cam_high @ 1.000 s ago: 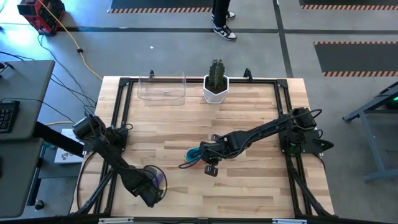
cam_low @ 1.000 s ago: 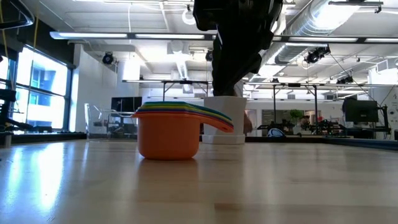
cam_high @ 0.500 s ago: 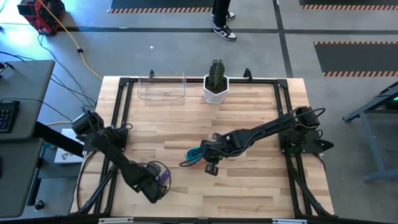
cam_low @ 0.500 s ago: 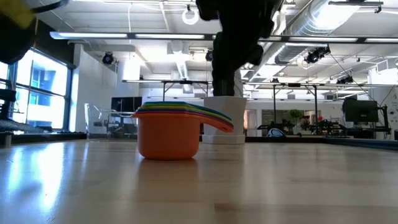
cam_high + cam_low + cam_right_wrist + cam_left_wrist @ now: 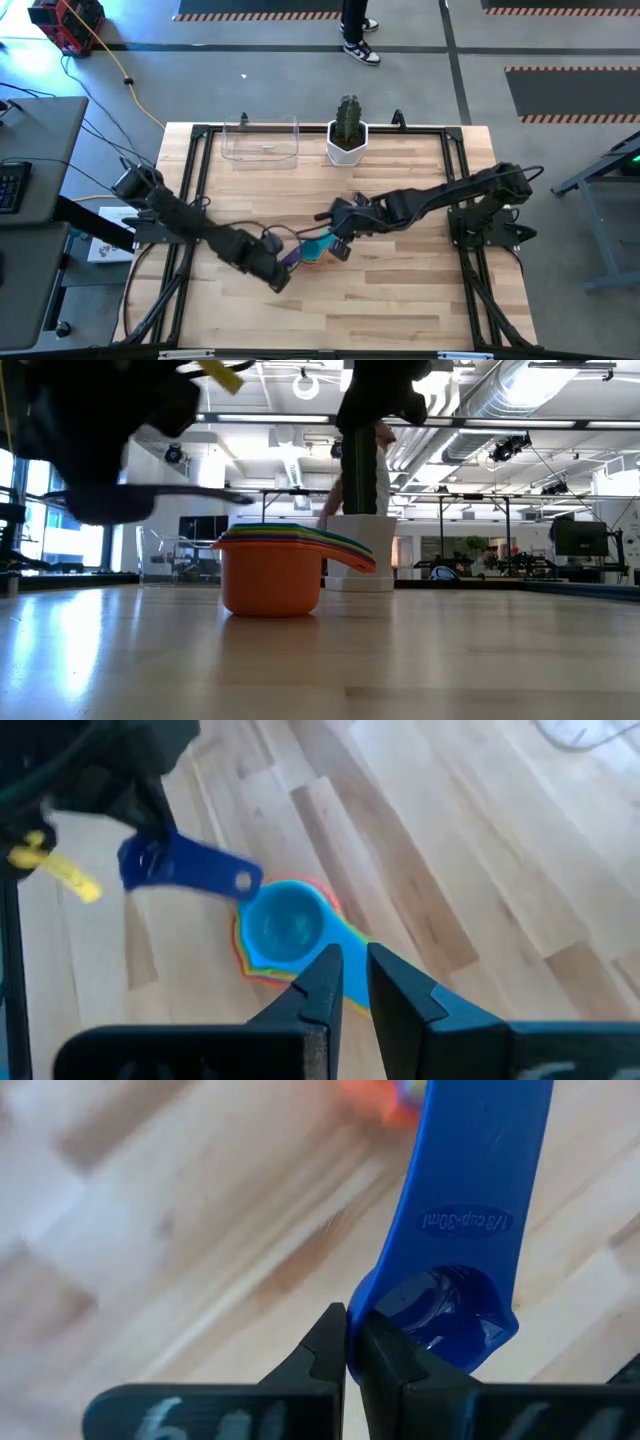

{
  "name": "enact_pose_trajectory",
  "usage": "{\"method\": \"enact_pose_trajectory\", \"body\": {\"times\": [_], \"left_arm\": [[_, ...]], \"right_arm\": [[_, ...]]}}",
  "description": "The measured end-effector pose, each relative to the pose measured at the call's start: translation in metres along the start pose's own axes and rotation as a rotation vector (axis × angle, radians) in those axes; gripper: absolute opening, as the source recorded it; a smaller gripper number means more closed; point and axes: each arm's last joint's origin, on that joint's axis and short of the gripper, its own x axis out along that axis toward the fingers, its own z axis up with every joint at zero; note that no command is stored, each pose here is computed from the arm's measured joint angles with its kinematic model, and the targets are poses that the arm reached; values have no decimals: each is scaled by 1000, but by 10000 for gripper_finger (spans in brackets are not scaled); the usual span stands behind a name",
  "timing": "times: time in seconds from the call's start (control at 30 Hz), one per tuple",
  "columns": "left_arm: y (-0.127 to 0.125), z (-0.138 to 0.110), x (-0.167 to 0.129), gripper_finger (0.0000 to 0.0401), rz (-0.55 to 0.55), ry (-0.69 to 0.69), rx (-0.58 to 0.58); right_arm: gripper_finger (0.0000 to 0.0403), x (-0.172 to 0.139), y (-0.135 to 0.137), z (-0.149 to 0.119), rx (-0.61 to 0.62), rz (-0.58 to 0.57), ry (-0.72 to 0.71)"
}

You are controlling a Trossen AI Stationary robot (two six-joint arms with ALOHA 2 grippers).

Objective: Nest measuring cups in basket
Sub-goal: Stack the small dark blue measuring cup on top of the light blue measuring cup

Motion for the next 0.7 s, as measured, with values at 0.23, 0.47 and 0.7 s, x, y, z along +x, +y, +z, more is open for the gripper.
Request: {"method": "enact_pose_trajectory", "body": {"times": [0.23,0.47,0.7], "left_arm": [[-3,44,-15,4,-26,-72,152],[6,90,-23,5,-36,-126,259],[9,114,-24,5,-157,-136,316]], "right_arm": [[41,-1,-11,7,28,-16,-2],[41,-1,-20,7,133,-119,-20],[41,0,-32,7,238,-208,-19]]}}
